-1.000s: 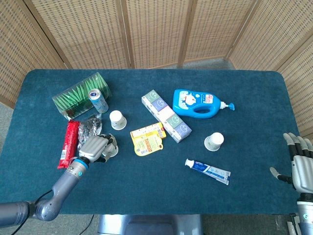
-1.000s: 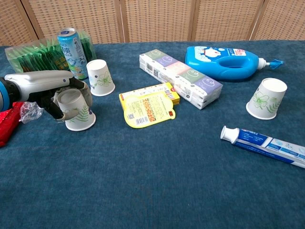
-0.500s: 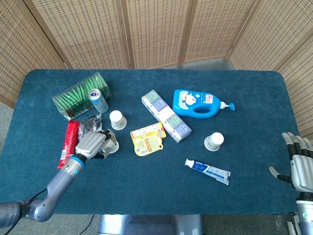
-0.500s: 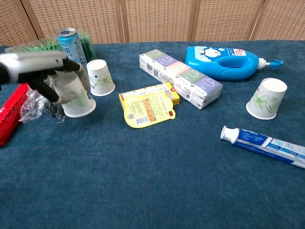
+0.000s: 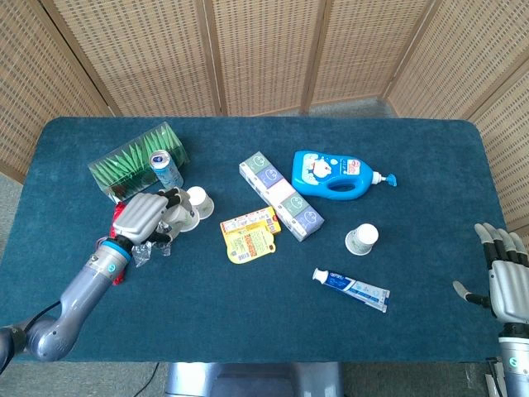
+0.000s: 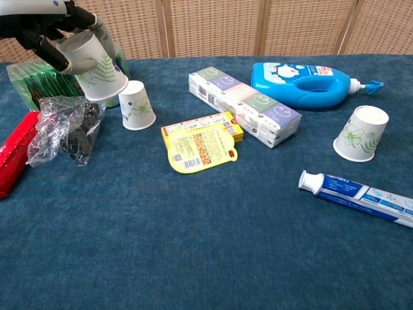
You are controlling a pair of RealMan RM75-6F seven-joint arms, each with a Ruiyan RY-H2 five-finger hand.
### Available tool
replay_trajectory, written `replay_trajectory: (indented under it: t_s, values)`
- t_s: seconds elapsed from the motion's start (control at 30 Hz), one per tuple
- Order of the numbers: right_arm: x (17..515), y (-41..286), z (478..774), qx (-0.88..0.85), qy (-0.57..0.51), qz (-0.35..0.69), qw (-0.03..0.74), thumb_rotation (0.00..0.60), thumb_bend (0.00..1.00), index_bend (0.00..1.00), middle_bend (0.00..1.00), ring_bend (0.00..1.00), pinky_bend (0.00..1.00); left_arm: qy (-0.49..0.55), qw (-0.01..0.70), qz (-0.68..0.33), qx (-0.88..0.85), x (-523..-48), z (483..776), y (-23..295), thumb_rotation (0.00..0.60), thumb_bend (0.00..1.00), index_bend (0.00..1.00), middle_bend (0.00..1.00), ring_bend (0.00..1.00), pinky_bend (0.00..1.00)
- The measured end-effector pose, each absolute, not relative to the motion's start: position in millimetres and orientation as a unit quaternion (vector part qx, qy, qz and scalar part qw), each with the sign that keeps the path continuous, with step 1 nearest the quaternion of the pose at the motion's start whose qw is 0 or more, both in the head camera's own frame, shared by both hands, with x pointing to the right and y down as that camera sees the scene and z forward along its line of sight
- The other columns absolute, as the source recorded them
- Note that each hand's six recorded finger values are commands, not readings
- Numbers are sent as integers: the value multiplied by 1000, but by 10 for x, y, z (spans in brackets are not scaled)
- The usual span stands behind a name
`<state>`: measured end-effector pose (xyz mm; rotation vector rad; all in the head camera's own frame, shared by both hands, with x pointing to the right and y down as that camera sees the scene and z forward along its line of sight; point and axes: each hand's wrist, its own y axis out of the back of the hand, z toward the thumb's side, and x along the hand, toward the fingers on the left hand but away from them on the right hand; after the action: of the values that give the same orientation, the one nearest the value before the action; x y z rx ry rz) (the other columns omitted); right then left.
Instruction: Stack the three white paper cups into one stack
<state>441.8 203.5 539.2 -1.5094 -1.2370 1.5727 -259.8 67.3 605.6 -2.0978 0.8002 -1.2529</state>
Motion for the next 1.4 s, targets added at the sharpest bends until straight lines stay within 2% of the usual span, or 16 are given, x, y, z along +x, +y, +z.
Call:
replay_trajectory:
  t_s: [0.6, 0.9, 1.4]
  values:
    - [4452, 2036, 5402, -567, -473, 600, 308, 600, 208, 0, 5, 0, 33, 296, 284, -503, -761, -2585, 6426, 264, 600, 507, 353, 263, 288, 550]
    - [4485, 2054, 5385, -562, -477, 603, 305, 600, 210, 0, 5, 0, 33, 292, 289, -504, -760, -2480, 6607, 199, 600, 505, 347, 260, 279, 537]
    - [4510, 2057, 5339, -560, -482, 601, 304, 600, 206, 0, 5, 0, 34, 278, 288, -503, -766, -2333, 6746, 185, 600, 504, 337, 249, 250, 514]
